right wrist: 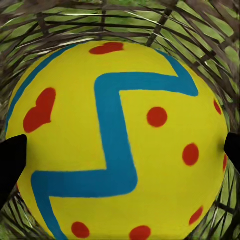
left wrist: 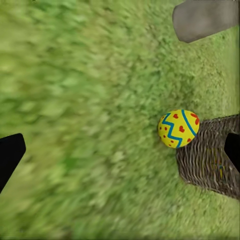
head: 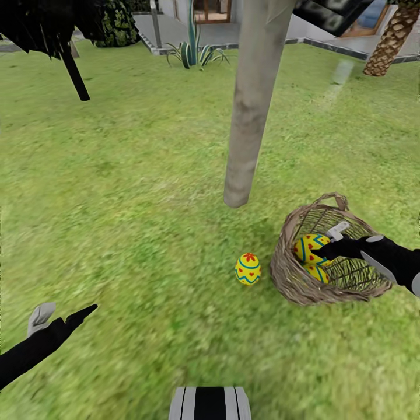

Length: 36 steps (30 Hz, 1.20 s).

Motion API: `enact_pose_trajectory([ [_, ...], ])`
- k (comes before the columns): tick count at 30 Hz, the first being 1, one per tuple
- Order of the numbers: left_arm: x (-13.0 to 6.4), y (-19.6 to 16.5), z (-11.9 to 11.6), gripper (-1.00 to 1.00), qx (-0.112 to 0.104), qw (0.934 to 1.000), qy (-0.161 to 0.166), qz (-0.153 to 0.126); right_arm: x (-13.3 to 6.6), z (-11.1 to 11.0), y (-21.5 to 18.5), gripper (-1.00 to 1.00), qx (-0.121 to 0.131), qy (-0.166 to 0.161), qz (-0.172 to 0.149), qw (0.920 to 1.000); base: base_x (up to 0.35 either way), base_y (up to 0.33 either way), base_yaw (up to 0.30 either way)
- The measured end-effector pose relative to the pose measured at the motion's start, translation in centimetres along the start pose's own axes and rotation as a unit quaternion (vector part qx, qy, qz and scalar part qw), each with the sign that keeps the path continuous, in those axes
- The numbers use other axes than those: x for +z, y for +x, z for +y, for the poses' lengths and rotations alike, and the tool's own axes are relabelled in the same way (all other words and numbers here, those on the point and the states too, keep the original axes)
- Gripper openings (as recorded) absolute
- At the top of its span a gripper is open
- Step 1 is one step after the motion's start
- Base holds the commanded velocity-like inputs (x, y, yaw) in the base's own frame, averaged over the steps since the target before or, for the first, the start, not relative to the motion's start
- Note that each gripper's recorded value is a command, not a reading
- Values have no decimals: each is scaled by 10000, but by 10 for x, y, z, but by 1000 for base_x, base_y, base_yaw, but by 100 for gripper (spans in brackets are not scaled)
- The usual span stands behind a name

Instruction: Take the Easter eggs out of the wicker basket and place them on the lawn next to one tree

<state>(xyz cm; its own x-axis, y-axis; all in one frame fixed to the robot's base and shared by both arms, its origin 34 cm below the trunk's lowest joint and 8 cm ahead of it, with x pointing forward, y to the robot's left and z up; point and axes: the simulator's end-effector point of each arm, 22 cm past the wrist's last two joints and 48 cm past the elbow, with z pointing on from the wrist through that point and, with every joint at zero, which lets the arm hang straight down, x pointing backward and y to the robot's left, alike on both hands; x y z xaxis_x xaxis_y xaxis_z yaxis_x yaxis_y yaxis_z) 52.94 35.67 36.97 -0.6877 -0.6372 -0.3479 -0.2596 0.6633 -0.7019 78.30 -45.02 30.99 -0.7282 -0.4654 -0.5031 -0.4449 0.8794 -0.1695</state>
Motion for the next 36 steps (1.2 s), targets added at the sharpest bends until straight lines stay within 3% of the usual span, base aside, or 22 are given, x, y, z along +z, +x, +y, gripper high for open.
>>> enact_pose_trajectory([
  [14, -10, -11, -21, 100, 121, 9997, 168, -156, -35, -11, -27, -100, 24, 81, -141, 9999, -100, 0, 0],
  [17, -13, -14, -25, 100, 135, 9995, 210, -197, -65, -17, -45, -100, 75, 0, -171, 9998, -232, 0, 0],
  [19, -16, -17, -28, 100, 148, 9993, 234, -231, -95, -28, -67, -100, 402, 2, -237, 9989, -55, 0, 0],
  [26, -21, -21, -36, 100, 203, 9989, 297, -304, -136, -42, -87, -100, 764, 42, -226, 9968, -5, 0, 0],
  [29, -21, -21, -37, 100, 195, 9988, 314, -312, -158, -46, -100, -100, 715, 55, -342, 9968, 0, 0, 0],
  [33, -21, -21, -36, 100, 177, 9989, 300, -322, -196, -69, -136, -100, 814, 197, -906, 9924, 0, 0, 0],
  [36, -20, -20, -37, 100, 167, 9989, 316, -317, -215, -64, -153, -100, 724, 156, -1058, 9916, 0, 0, 0],
])
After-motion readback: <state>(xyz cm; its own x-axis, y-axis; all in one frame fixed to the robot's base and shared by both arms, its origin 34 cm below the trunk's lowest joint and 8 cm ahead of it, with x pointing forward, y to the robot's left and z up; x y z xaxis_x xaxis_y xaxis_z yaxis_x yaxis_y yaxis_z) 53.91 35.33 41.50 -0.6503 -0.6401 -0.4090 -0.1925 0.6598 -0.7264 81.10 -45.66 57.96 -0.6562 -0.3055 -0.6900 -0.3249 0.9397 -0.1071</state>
